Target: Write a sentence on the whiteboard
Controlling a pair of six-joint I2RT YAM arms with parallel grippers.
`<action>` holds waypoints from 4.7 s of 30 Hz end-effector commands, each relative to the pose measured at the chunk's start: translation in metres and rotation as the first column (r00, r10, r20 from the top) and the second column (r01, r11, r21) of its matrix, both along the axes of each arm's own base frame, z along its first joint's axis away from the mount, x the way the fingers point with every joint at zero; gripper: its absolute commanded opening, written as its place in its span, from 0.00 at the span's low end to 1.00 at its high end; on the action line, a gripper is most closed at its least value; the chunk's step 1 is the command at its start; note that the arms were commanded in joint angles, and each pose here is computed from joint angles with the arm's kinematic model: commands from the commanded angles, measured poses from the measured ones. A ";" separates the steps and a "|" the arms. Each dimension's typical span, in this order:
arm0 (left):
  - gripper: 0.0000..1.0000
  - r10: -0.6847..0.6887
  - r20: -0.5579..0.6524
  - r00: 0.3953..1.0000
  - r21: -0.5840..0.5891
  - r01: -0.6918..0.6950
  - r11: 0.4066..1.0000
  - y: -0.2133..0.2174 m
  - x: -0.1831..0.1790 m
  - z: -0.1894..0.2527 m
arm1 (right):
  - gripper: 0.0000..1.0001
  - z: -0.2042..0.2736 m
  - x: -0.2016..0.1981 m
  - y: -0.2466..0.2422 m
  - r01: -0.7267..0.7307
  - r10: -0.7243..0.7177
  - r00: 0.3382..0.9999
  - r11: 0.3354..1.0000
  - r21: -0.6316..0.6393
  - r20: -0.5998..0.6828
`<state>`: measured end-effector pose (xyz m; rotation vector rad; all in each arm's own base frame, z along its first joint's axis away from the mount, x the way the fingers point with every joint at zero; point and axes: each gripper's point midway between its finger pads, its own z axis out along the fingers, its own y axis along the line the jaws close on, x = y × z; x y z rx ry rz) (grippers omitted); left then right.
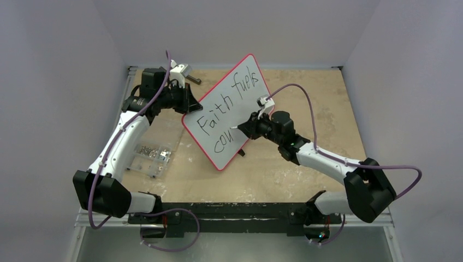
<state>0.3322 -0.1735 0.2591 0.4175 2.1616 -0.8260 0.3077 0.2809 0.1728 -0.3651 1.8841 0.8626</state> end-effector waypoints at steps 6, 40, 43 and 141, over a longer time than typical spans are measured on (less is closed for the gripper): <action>0.00 0.066 0.098 0.993 0.061 -0.072 0.996 0.016 0.018 0.008 | 0.00 -0.005 0.005 -0.002 0.017 -0.017 1.000 1.000 -0.003 0.012; 0.00 0.066 0.102 0.993 0.059 -0.073 0.996 0.017 0.017 0.010 | 0.00 0.004 0.004 -0.007 0.031 -0.031 0.999 0.999 -0.023 0.023; 0.00 0.066 0.102 0.993 0.059 -0.073 0.996 0.017 0.017 0.010 | 0.00 0.009 0.007 -0.005 0.028 -0.028 0.999 0.999 -0.020 0.032; 0.00 0.065 0.106 0.992 0.058 -0.072 0.996 0.016 0.016 0.012 | 0.00 -0.009 0.029 -0.030 0.055 -0.052 0.998 0.990 -0.126 0.029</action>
